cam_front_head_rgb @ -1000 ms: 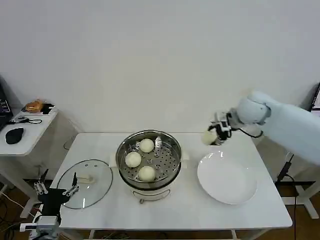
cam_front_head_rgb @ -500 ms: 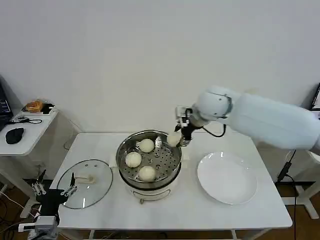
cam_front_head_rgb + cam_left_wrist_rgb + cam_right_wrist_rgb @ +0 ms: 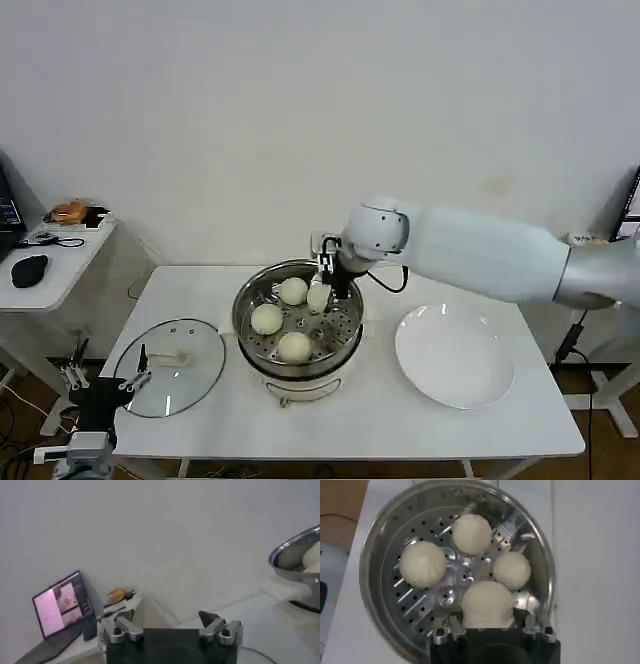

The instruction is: Take steamed baozi put them in steamer then cover it.

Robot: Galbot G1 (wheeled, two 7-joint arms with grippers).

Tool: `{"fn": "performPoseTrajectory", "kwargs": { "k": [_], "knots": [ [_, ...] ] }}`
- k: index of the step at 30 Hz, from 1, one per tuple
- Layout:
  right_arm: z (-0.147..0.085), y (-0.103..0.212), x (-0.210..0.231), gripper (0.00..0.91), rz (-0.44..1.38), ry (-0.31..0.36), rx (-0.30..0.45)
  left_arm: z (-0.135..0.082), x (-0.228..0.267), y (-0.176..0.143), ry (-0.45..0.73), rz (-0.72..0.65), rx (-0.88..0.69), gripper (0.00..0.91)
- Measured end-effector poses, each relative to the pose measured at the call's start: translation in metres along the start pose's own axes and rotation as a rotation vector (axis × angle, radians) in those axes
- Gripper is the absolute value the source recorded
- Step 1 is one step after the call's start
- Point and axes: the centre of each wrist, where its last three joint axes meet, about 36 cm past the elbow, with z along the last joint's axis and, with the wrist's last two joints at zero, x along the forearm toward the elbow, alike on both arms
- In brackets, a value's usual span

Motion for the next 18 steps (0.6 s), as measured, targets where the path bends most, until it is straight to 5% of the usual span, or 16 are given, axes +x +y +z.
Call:
{"fn": "performPoseTrajectory", "kwargs": {
  "k": [16, 18],
  "knots": [
    [-0.001, 0.004, -0.036, 0.695, -0.012, 0.041, -0.008, 0.000, 0.001, 0.002, 0.001, -0.004, 0.000, 0.907],
    [-0.001, 0.005, -0.037, 0.867, -0.010, 0.042, -0.008, 0.000, 0.000, 0.003, 0.001, -0.005, -0.001, 0.907]
  ]
}}
